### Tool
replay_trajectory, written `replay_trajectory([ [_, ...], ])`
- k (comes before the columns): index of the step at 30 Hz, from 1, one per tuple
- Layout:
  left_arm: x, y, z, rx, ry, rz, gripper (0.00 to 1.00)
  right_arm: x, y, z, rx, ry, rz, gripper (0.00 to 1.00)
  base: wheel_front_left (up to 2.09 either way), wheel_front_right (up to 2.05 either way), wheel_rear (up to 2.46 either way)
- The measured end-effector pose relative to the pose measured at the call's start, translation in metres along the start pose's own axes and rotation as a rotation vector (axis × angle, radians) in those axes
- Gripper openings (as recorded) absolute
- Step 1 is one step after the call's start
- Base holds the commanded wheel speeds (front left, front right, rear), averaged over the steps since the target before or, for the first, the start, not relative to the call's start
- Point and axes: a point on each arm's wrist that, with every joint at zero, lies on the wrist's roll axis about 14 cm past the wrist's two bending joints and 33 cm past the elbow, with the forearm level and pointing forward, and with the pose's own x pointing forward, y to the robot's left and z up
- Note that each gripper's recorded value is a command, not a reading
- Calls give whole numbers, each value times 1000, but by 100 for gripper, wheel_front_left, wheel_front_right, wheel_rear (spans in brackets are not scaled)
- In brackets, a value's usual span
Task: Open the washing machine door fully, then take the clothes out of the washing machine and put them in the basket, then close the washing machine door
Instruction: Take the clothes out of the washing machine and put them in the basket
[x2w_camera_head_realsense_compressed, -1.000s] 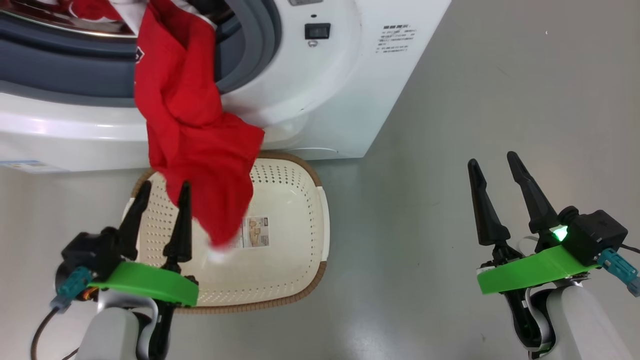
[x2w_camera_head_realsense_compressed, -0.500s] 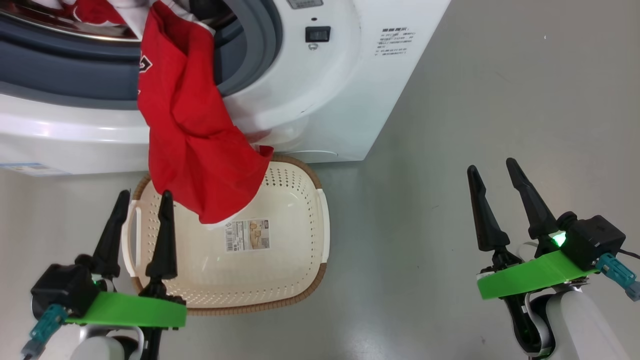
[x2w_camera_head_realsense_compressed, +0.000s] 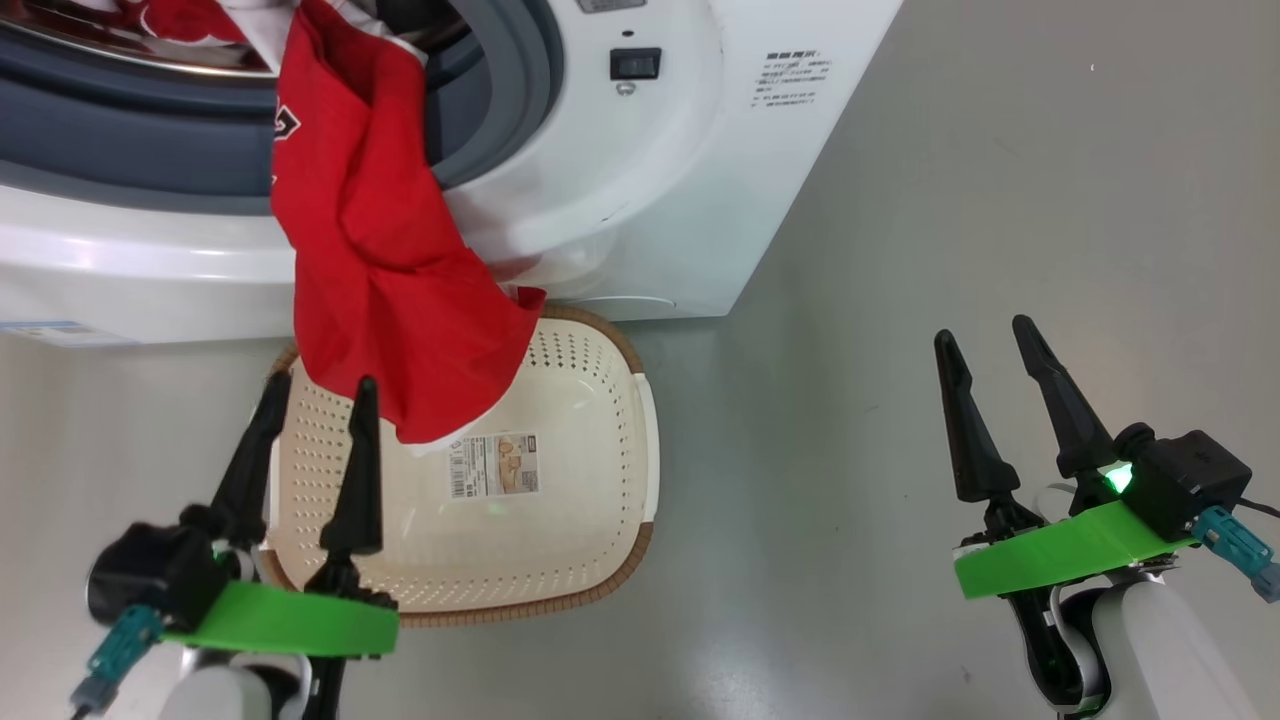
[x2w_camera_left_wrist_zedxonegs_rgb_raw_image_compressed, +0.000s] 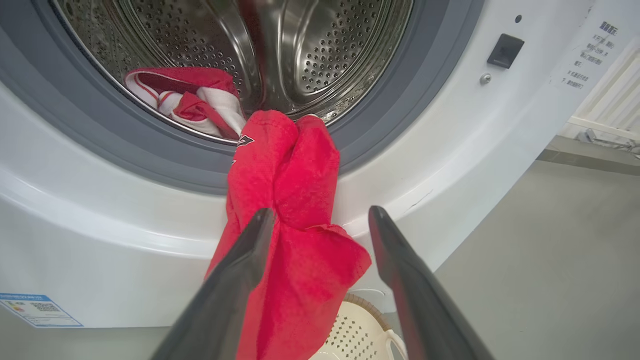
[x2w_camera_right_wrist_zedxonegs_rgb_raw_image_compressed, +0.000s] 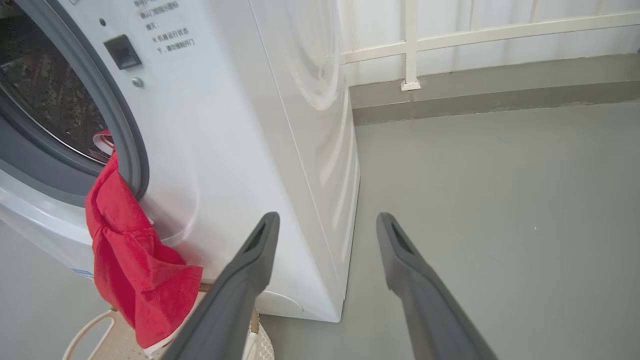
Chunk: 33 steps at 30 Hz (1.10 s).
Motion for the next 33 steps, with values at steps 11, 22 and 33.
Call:
replay_trajectory([
  [11,61,-8,18,41,-48,-57,100,3,-4,-12,2,30,-8,100,0,0,0],
  [22,129,-20,9,29,39,-96,100,8,-8,-25,3,56,-17,100,0,0,0],
  [33,165,-22,-14,34,236,-98,100,18,-11,-29,2,59,-17,100,0,0,0],
])
